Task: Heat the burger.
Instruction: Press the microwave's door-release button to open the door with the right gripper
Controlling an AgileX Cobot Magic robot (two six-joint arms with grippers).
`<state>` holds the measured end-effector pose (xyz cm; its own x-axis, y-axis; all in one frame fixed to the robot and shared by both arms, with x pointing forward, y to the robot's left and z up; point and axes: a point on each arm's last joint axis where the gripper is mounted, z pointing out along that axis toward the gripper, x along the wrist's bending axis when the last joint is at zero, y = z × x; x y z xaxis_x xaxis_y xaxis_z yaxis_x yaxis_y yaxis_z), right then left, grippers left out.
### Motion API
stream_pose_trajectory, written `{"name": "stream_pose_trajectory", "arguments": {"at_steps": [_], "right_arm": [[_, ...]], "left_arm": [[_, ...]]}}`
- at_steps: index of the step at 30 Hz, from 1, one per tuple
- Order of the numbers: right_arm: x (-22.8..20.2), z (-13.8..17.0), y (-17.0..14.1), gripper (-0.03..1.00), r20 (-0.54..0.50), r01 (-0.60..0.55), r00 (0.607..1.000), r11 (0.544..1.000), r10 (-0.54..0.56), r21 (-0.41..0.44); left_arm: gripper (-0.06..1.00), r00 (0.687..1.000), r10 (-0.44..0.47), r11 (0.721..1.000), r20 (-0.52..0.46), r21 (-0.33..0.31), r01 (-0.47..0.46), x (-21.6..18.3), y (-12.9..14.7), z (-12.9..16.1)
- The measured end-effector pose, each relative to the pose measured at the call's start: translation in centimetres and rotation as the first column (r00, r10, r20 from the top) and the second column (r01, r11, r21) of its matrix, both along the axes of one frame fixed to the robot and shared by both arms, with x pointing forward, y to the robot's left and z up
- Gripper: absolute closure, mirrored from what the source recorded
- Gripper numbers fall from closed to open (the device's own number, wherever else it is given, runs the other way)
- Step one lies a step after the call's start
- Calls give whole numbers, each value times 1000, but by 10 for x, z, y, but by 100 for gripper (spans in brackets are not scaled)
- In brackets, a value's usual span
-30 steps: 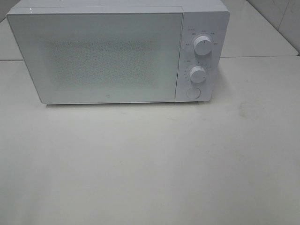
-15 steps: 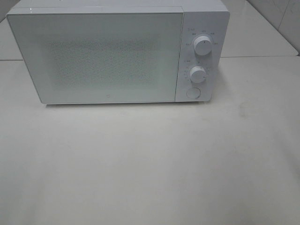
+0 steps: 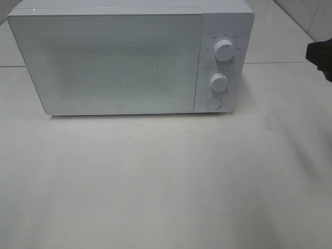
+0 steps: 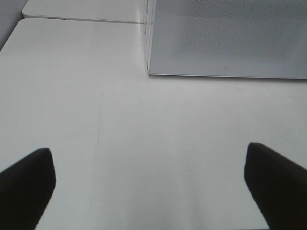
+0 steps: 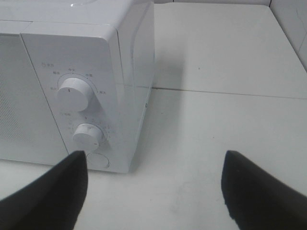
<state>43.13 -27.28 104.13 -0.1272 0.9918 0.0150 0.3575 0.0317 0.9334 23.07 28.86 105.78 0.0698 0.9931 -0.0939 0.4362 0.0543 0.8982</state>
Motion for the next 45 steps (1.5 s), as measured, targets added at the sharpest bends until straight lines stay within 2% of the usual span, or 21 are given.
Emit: {"name": "stream_pose_trajectory", "arguments": {"at_steps": [3,12,14,16,21,25,33,40,45], "right_arm": [[9,-13,1,21,47,-1,999,1000,1,7],[26,-59,5,21,96,29,995,999,-33,38],[30,-76,20,21,137,24,990,1000,-25,12],[31,-80,25,21,144,24,989,1000,-25,10],[31,-98,52,21,149,13,989,1000,-13,5],[30,-116,75,21,111,1,994,1000,-1,-5],[33,-131,105,21,74,-11,997,999,13,-32],[33,-135,106,21,60,9,998,999,-7,-41],[33,-135,107,22,52,31,998,999,-32,24]], "left_arm": [[-5,1000,0,1000,0,0,0,0,0,0],[-5,1000,0,1000,0,0,0,0,0,0],[-5,1000,0,1000,0,0,0,0,0,0],[-5,1000,0,1000,0,0,0,0,0,0],[-5,1000,0,1000,0,0,0,0,0,0],[-5,1000,0,1000,0,0,0,0,0,0],[-5,1000,0,1000,0,0,0,0,0,0],[-5,1000,0,1000,0,0,0,0,0,0],[-5,1000,0,1000,0,0,0,0,0,0]]}}
